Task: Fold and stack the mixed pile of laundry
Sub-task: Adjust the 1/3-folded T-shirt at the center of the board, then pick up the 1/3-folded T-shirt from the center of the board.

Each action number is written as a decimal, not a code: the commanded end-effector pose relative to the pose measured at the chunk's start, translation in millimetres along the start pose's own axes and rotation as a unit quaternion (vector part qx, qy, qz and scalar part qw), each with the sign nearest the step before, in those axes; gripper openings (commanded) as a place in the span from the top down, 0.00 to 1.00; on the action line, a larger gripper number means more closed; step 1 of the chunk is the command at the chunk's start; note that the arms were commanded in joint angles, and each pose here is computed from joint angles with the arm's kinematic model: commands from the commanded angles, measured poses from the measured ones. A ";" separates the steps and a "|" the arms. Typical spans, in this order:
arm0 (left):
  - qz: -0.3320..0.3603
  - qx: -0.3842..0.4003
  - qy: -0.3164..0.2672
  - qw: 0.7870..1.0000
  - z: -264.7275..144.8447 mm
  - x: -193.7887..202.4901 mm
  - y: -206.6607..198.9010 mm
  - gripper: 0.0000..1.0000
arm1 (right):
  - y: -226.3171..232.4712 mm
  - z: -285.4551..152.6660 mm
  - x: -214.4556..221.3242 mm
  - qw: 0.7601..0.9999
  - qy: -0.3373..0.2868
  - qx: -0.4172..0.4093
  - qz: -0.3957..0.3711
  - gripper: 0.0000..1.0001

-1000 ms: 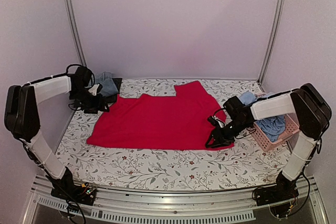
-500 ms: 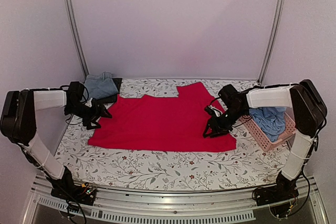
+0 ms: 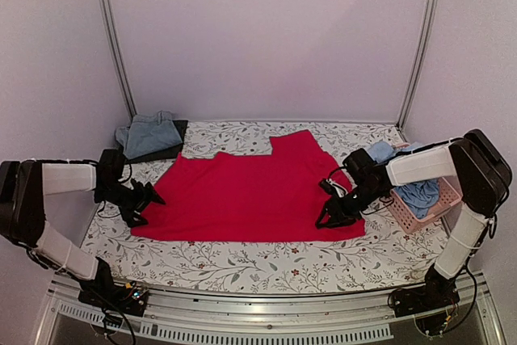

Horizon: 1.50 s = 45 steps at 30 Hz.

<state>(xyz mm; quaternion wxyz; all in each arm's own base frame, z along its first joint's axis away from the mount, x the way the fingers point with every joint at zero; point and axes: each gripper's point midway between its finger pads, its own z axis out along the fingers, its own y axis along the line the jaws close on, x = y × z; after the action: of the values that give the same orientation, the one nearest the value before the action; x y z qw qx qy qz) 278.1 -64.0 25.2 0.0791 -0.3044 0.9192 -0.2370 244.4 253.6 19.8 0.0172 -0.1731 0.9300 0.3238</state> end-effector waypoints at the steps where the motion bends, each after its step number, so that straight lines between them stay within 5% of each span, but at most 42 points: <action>1: -0.108 -0.117 0.043 0.986 -11.4 56.7 65.4 0.12 | -19.1 19.5 89.4 0.989 0.124 0.055 0.066 0.55; 6: -0.096 -0.105 0.027 0.989 -28.6 61.5 60.9 0.09 | 12.6 25.6 127.0 0.983 0.169 0.029 0.058 0.55; 9: -0.034 -0.056 -0.019 0.998 -46.5 36.1 27.1 0.00 | 23.9 16.5 128.1 0.985 0.164 0.014 0.061 0.54; 13: 0.073 0.000 -0.143 0.987 -102.6 -22.1 -37.1 0.00 | 45.7 -7.4 71.9 0.995 0.097 0.004 0.013 0.51; 16: 0.077 0.004 -0.190 0.979 -126.2 -59.8 -67.2 0.00 | 46.4 -31.8 6.6 1.000 0.023 0.012 -0.011 0.49; 22: 0.145 0.057 -0.127 0.980 -96.0 -103.3 -112.2 0.00 | 13.8 -85.2 -118.9 0.992 -0.110 0.063 -0.015 0.45; 31: 0.202 -0.051 -0.147 0.967 -68.0 -171.6 -102.1 0.00 | -55.7 -84.1 -223.9 0.979 -0.151 0.139 0.009 0.47; 45: 0.230 -0.133 -0.085 0.960 2.1 -195.3 -70.5 0.11 | -99.9 -6.1 -207.0 0.979 -0.052 0.197 -0.007 0.49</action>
<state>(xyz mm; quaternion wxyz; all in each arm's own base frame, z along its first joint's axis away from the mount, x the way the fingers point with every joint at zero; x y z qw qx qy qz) 468.4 -3.9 63.8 0.1738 -0.1332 0.9714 -0.0913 490.7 231.4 24.5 0.1346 -0.1220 0.9670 0.1788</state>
